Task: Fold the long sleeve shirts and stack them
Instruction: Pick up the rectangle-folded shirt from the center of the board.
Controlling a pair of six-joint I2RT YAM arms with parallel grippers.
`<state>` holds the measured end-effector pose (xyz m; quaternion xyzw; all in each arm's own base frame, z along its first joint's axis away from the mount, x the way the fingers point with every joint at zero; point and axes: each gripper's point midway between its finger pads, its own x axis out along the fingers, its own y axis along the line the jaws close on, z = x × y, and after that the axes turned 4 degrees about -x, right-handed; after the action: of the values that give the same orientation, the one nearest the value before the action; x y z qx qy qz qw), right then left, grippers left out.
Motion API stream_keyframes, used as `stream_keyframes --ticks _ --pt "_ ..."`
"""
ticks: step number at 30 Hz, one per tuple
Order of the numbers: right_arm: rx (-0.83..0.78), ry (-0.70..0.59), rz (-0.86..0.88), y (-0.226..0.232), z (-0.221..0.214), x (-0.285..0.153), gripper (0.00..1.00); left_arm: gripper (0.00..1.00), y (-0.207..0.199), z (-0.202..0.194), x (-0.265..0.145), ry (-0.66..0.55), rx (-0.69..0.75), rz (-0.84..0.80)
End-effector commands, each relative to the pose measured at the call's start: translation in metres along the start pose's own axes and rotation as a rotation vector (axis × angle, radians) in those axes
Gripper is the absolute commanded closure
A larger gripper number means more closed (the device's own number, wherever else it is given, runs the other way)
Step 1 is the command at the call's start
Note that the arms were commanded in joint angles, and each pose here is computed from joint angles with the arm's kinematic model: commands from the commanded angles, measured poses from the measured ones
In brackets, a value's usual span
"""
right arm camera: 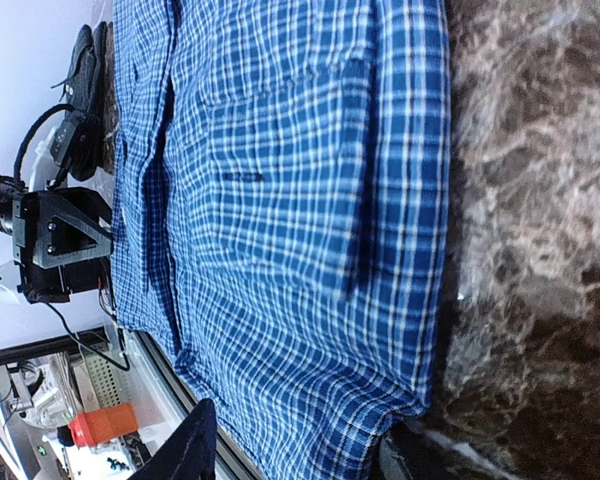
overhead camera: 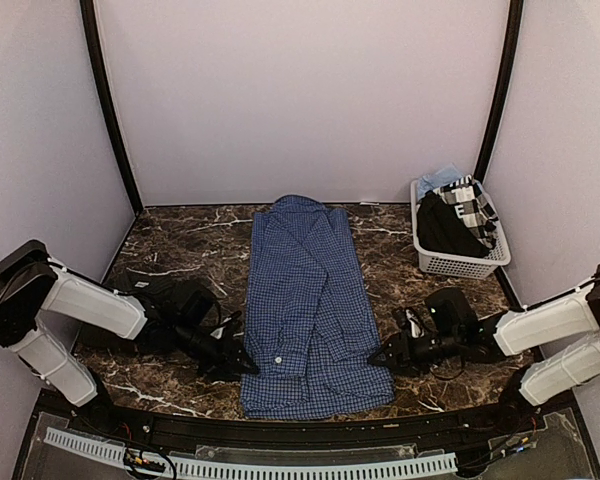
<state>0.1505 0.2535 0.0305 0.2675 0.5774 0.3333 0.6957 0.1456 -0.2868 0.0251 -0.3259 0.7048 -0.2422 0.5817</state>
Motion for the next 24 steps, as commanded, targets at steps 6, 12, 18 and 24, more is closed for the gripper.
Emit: stream_keyframes --ticks 6,12,18,24 --pt "0.049 -0.051 0.022 -0.006 0.019 0.012 0.54 0.67 0.001 0.021 0.0 -0.038 -0.034 -0.018" --pt "0.066 -0.05 0.02 -0.01 0.014 0.009 0.54 0.7 -0.005 0.022 0.003 -0.029 -0.05 -0.055" --pt "0.065 -0.069 -0.032 -0.02 0.014 0.005 0.5 0.81 -0.007 0.021 0.003 -0.023 -0.068 -0.077" --pt "0.043 -0.062 -0.007 -0.011 0.018 0.006 0.48 0.98 -0.017 0.021 0.001 -0.016 -0.072 -0.106"
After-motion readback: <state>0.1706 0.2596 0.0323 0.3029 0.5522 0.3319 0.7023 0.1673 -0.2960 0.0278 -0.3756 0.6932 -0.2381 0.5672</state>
